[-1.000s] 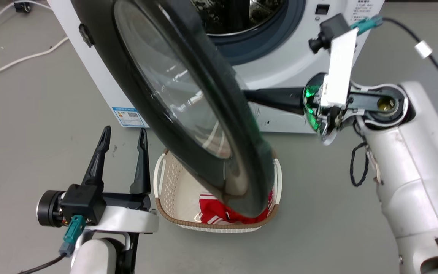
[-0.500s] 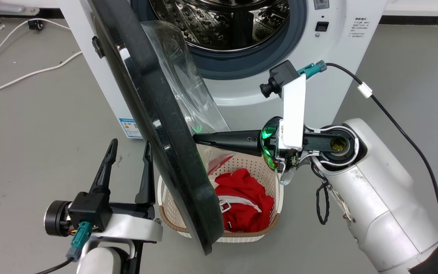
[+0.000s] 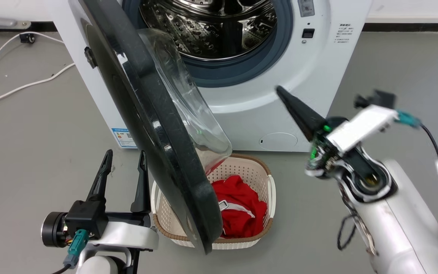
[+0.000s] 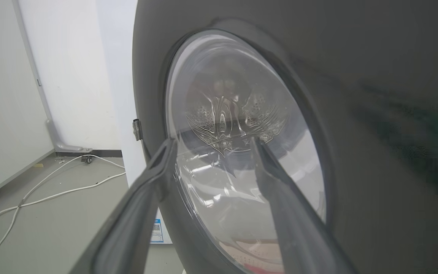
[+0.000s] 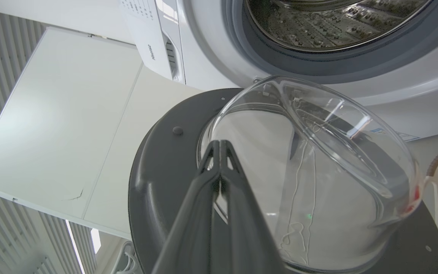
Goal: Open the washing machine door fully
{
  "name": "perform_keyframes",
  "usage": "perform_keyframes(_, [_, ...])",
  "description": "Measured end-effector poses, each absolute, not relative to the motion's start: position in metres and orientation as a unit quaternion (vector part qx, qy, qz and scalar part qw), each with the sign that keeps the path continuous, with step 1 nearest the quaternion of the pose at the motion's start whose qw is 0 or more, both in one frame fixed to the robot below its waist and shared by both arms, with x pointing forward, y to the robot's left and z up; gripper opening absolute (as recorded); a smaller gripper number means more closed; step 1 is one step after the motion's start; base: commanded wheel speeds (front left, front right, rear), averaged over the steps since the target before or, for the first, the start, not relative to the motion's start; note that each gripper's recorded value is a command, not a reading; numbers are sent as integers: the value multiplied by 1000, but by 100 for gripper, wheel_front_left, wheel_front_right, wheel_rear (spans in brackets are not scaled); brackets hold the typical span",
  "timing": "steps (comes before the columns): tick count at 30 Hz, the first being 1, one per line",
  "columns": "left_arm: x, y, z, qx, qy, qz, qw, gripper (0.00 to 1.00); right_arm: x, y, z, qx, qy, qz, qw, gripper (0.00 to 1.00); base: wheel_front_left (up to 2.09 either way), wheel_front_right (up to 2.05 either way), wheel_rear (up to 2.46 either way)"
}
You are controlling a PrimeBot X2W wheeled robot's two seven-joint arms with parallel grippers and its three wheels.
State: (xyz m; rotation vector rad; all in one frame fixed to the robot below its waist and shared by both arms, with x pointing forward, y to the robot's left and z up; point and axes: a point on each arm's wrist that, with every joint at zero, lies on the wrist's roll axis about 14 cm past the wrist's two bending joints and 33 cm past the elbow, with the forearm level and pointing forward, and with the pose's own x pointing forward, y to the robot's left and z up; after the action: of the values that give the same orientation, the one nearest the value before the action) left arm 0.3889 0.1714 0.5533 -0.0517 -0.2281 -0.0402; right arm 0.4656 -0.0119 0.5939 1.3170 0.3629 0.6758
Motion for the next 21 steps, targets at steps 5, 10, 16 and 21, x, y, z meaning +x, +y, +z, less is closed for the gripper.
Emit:
perform_keyframes(5, [386, 171, 554, -26, -115, -21, 993, 100, 456, -71, 567, 627, 92, 201, 747, 100, 0, 0, 0])
perform_keyframes(10, [383, 172, 557, -23, -119, -21, 992, 100, 432, -120, 541, 625, 30, 106, 773, 100, 0, 0, 0])
perform_keyframes(16, [379, 175, 559, -22, -123, -18, 992, 100, 402, -165, 516, 535, -28, 22, 844, 100, 0, 0, 0])
perform_keyframes(21, [376, 176, 560, -22, -123, -15, 992, 100, 391, -192, 521, 419, -70, -6, 905, 100, 0, 0, 0])
